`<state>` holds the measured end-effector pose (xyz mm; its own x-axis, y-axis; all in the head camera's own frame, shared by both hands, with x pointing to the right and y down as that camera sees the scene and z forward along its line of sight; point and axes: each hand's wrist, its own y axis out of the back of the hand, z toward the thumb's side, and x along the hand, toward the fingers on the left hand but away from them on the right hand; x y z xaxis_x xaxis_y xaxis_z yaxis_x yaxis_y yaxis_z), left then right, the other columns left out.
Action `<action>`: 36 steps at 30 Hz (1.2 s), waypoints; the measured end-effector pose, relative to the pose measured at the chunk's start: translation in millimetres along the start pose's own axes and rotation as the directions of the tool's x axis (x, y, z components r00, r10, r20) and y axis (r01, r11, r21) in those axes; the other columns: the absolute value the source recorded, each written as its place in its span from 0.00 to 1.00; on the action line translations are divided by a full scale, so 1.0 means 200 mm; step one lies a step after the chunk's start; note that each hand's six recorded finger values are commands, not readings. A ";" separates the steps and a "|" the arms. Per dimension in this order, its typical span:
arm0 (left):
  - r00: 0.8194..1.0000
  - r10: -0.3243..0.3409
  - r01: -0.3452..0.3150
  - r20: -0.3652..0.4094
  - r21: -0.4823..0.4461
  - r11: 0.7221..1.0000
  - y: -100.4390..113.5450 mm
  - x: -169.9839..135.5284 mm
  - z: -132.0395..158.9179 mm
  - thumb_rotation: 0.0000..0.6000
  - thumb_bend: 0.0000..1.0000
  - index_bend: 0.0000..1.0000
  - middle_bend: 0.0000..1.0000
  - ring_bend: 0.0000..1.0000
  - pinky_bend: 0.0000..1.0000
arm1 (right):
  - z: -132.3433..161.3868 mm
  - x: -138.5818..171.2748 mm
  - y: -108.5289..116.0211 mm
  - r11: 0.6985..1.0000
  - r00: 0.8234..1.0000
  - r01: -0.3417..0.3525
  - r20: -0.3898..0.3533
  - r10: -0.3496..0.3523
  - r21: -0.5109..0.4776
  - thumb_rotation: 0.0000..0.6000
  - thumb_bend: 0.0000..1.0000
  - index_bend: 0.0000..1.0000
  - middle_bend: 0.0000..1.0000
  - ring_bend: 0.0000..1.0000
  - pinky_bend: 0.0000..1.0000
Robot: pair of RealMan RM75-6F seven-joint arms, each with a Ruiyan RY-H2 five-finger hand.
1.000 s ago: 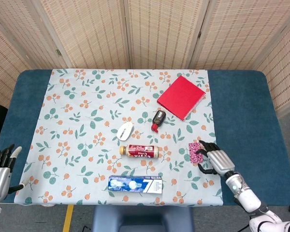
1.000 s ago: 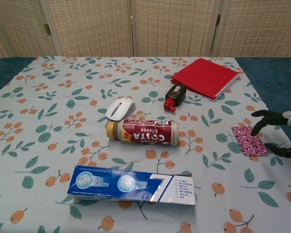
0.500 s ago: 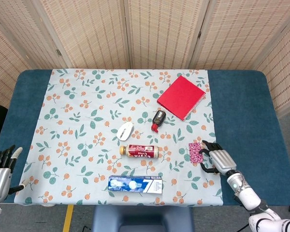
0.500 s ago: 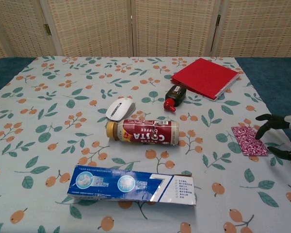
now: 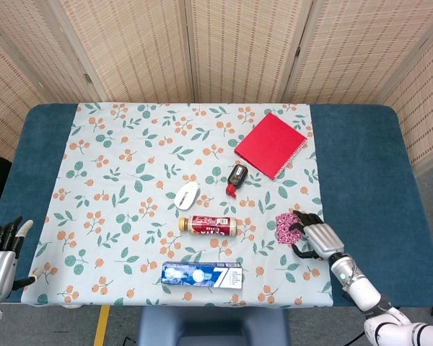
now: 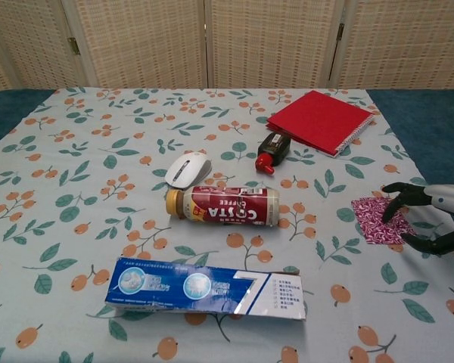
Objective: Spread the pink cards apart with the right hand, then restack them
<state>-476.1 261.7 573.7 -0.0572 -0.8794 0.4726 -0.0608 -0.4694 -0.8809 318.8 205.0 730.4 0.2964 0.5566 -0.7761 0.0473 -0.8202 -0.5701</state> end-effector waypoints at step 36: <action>1.000 -0.002 0.002 0.001 -0.011 1.000 -0.01 -0.02 -0.01 1.00 0.24 0.09 0.00 0.03 0.00 | 0.02 0.01 0.00 1.000 1.000 -0.003 -0.011 0.003 0.007 0.59 0.51 0.28 0.00 0.00 0.00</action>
<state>-477.5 265.2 573.1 -0.0560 -0.8787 0.4741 -0.0715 -0.4701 -0.8797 316.2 206.2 728.4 0.3073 0.5527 -0.7747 0.0396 -0.8208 -0.5699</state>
